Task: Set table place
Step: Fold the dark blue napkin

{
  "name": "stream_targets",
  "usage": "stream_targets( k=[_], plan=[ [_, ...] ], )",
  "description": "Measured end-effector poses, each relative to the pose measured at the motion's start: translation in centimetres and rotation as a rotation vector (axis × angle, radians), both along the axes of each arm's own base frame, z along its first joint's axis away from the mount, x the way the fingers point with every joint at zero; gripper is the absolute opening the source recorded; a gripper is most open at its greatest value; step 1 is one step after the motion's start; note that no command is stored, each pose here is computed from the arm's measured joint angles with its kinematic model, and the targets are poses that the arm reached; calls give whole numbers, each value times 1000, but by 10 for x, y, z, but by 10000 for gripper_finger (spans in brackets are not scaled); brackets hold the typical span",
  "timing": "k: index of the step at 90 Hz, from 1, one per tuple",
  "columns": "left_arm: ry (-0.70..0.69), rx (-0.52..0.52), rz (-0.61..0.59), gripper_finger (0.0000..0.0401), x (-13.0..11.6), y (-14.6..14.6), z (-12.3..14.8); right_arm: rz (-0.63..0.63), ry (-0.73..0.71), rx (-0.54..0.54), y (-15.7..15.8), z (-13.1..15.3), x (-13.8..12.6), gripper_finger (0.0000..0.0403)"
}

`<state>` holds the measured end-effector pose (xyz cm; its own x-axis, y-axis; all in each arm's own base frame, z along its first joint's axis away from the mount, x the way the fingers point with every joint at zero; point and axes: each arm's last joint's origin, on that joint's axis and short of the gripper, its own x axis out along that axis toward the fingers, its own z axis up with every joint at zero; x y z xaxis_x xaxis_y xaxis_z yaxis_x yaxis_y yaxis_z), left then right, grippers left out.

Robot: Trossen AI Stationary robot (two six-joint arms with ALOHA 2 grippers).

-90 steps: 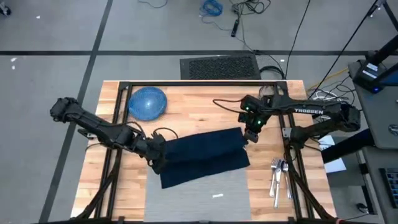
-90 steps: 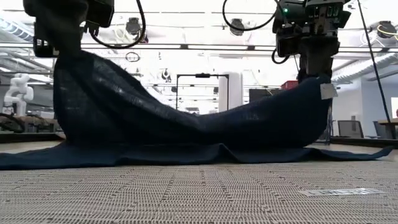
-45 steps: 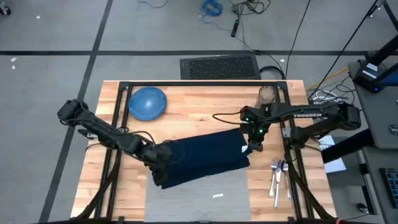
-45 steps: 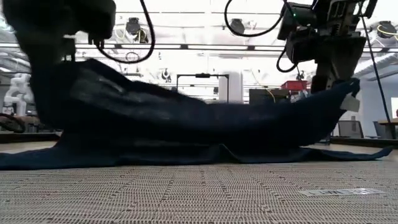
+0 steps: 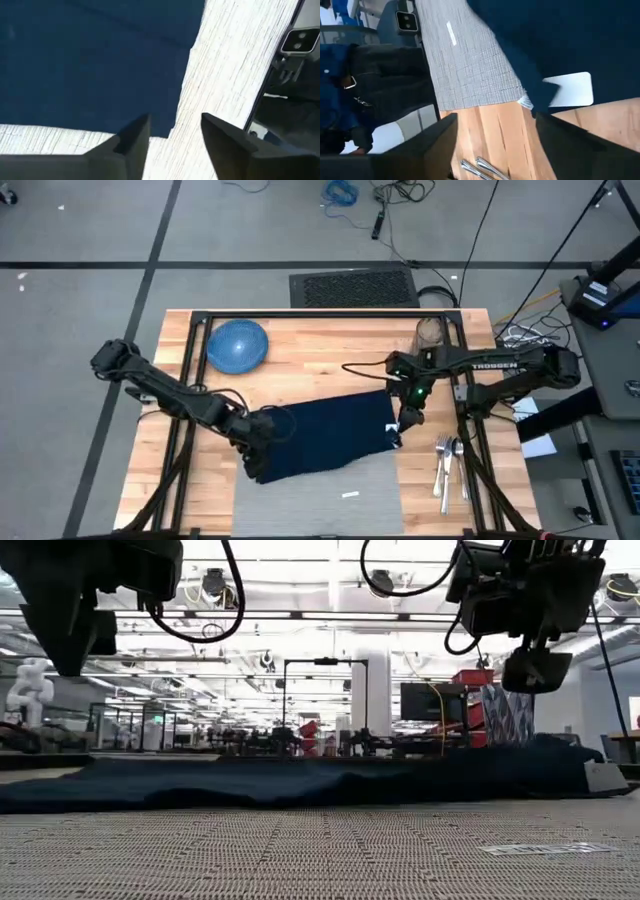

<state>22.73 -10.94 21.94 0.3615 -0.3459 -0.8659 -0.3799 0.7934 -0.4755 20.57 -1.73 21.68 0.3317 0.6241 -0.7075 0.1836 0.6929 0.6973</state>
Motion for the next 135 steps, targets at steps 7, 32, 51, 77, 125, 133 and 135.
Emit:
stream_targets(
  k=[7,32,51,77,125,133,135],
  plan=[
    [3,1,10,207,0,0,0,-3,3,1,0,0,0,285],
    [-13,24,44,222,1,1,0,-13,8,0,0,0,0,288],
    [-61,129,110,222,3,6,0,-82,-62,-68,-4,2,10,286],
    [-152,334,376,221,12,29,1,-503,-23,-398,-21,-2,26,217],
    [-178,440,431,221,20,56,2,-791,226,-444,-9,-40,45,1],
    [-178,455,417,221,21,58,2,-807,269,-435,-4,-49,49,0],
    [-177,457,416,221,21,59,2,-810,278,-435,-3,-52,50,0]
  ],
)
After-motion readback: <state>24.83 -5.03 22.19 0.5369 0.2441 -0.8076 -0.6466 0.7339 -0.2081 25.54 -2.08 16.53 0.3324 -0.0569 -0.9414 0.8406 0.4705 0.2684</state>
